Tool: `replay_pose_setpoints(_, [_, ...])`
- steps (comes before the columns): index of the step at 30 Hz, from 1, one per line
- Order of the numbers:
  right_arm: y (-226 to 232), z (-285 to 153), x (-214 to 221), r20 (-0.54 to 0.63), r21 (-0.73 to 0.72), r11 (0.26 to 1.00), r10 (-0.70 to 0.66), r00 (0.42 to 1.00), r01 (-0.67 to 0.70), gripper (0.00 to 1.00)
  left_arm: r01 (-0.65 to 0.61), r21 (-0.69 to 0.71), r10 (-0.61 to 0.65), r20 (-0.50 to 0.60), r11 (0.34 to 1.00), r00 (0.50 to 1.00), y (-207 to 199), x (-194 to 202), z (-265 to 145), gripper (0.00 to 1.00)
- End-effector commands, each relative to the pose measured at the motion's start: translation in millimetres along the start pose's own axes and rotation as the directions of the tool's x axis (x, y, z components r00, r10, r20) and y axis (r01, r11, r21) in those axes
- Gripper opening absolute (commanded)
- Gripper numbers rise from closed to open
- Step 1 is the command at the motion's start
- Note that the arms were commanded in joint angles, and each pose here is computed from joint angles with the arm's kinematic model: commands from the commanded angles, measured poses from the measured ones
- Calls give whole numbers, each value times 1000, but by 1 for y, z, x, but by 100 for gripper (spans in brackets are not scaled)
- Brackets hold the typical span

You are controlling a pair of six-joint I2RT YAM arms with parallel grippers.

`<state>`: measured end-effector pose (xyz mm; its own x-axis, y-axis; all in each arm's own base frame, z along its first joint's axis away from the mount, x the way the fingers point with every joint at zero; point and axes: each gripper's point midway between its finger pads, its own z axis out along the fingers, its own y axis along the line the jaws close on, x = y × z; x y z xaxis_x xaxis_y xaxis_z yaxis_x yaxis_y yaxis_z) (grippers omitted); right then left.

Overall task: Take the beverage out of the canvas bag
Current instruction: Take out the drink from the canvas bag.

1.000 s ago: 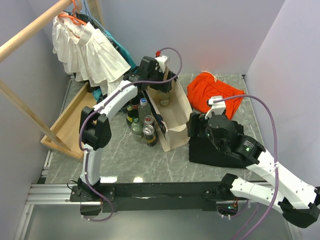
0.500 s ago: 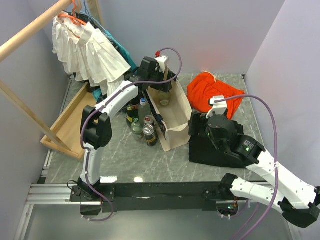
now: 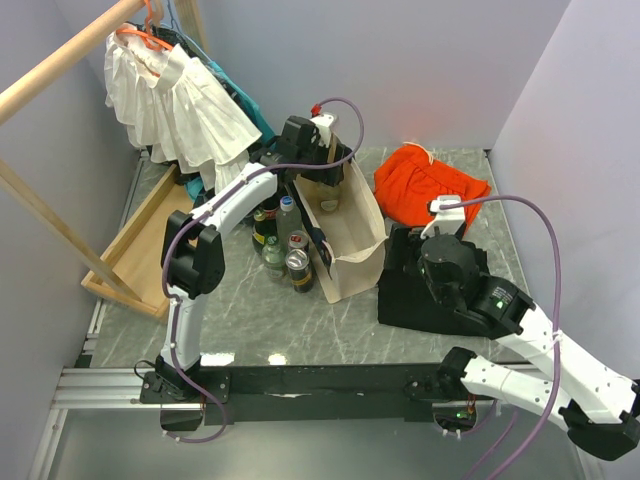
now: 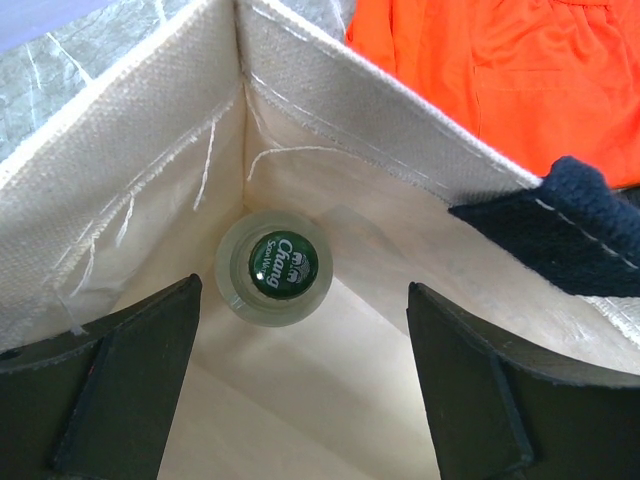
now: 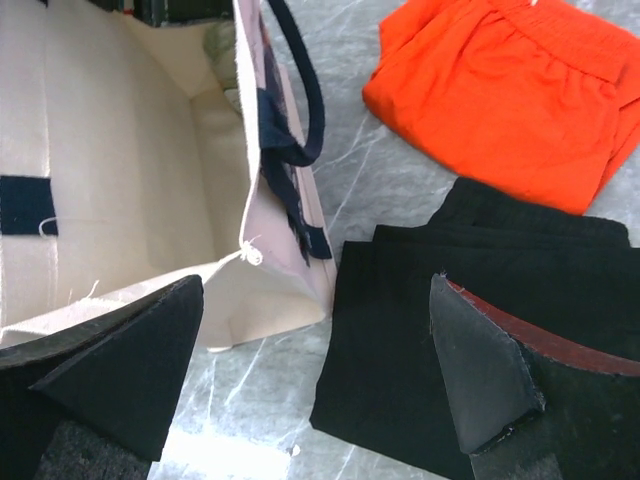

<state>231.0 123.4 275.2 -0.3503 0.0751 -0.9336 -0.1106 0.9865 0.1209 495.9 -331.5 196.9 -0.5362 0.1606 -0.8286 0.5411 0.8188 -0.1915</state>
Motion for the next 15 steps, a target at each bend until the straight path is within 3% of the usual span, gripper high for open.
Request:
replay_pose_setpoints(1, [-10, 2, -15, 65, 78, 996, 37, 997, -42, 100, 9, -10, -8, 47, 1000, 999, 2, -15, -1, 89])
replay_pose_setpoints(8, [-30, 2, -18, 93, 212, 974, 66, 993, -85, 100, 14, 0, -14, 50, 1000, 999, 5, -16, -1, 90])
replay_pose_setpoints(15, [-22, 6, -11, 61, 178, 982, 48, 997, -58, 100, 15, -16, -14, 42, 1000, 999, 10, -14, 3, 89])
